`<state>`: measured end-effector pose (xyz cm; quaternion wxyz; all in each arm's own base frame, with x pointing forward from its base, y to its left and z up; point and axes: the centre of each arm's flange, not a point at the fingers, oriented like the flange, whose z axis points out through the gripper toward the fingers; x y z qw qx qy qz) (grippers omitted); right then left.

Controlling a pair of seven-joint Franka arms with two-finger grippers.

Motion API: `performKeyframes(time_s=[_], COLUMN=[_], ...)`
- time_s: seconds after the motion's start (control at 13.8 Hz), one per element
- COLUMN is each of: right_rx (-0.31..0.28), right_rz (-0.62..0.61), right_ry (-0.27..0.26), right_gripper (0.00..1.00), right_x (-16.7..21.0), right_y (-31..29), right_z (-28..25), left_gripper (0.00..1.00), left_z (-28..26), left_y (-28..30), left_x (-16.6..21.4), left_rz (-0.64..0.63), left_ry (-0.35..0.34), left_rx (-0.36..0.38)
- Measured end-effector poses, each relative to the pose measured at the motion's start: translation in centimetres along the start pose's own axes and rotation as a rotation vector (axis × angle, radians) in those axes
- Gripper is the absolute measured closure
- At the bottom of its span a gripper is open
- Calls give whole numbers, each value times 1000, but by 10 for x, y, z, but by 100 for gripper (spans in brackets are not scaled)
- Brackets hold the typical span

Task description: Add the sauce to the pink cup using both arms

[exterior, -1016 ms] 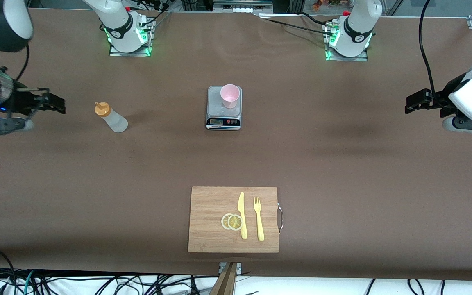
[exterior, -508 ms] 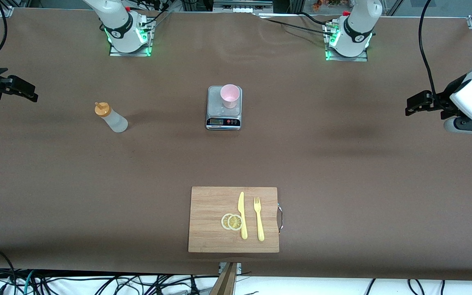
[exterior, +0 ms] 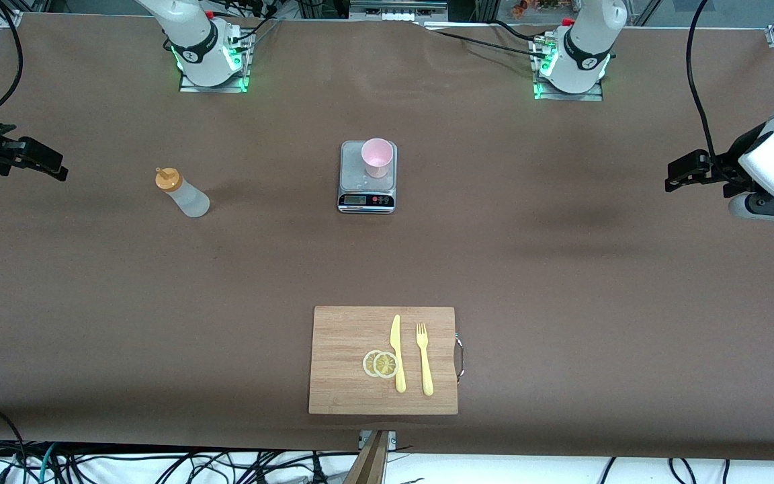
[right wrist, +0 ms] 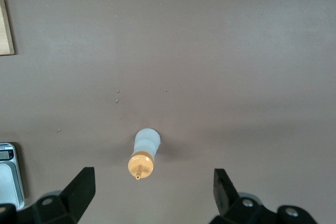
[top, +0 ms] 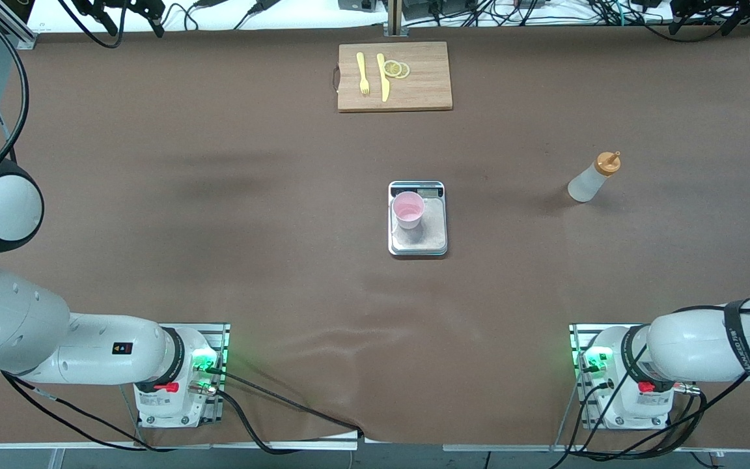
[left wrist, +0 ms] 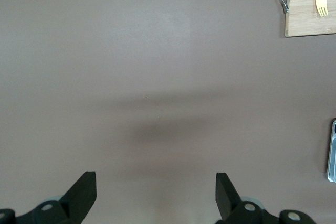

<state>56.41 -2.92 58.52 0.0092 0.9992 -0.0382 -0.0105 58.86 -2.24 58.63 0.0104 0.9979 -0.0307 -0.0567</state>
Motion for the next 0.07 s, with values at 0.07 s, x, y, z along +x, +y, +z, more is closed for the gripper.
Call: performKeyframes(time_s=[0.07], right_rx=[0], right_rz=[0], right_ry=[2], right_gripper=[0], right_x=[0], right_y=[0], right_z=[0], left_gripper=[0], left_z=[0], left_y=[0], left_x=[0], left_rz=[0], left_ry=[0], left_rx=[0])
